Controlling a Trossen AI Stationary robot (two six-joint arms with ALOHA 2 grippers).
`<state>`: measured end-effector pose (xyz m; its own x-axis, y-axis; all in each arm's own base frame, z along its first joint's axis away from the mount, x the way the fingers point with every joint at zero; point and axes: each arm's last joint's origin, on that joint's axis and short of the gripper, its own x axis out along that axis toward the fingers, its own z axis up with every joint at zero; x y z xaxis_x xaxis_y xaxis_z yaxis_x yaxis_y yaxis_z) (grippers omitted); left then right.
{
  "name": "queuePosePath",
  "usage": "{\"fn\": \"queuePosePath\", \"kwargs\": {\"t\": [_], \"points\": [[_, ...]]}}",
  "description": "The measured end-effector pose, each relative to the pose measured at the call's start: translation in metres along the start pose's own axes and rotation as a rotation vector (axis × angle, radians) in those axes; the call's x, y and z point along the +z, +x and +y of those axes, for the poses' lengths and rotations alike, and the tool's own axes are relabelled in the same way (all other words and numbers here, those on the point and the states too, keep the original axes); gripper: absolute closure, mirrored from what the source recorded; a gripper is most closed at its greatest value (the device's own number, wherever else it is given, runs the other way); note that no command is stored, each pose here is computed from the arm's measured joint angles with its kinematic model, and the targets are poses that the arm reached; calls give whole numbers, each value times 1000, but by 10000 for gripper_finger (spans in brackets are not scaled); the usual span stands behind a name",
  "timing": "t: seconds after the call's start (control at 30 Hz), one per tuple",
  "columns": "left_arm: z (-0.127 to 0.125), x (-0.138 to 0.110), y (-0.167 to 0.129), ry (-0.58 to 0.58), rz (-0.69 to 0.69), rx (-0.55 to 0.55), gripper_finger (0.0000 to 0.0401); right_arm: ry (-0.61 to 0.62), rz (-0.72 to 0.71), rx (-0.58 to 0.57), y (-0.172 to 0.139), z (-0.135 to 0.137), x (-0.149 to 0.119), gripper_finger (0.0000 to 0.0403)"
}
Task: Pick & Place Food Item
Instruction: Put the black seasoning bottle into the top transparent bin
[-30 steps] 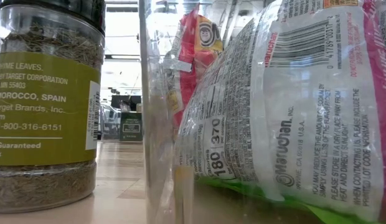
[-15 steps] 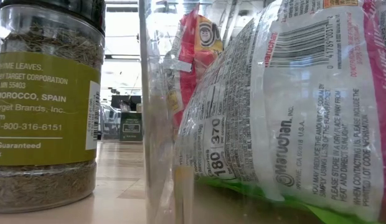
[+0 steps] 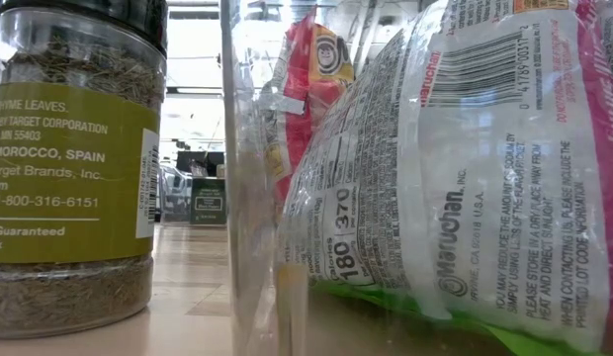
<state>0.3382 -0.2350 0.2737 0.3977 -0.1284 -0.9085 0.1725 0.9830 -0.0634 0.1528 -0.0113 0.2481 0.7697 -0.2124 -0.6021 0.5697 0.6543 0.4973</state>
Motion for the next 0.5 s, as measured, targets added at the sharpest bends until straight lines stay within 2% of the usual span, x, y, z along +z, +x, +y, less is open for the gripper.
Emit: {"fn": "queuePosePath", "kwargs": {"t": [0.27, 0.5], "points": [[-2, -1, 0, -8, 0, -2, 136, 0, 0, 0, 0, 0, 0, 395], [-14, -7, -2, 153, 5, -14, 136, 0, 0, 0, 0, 0, 0, 395]]}}
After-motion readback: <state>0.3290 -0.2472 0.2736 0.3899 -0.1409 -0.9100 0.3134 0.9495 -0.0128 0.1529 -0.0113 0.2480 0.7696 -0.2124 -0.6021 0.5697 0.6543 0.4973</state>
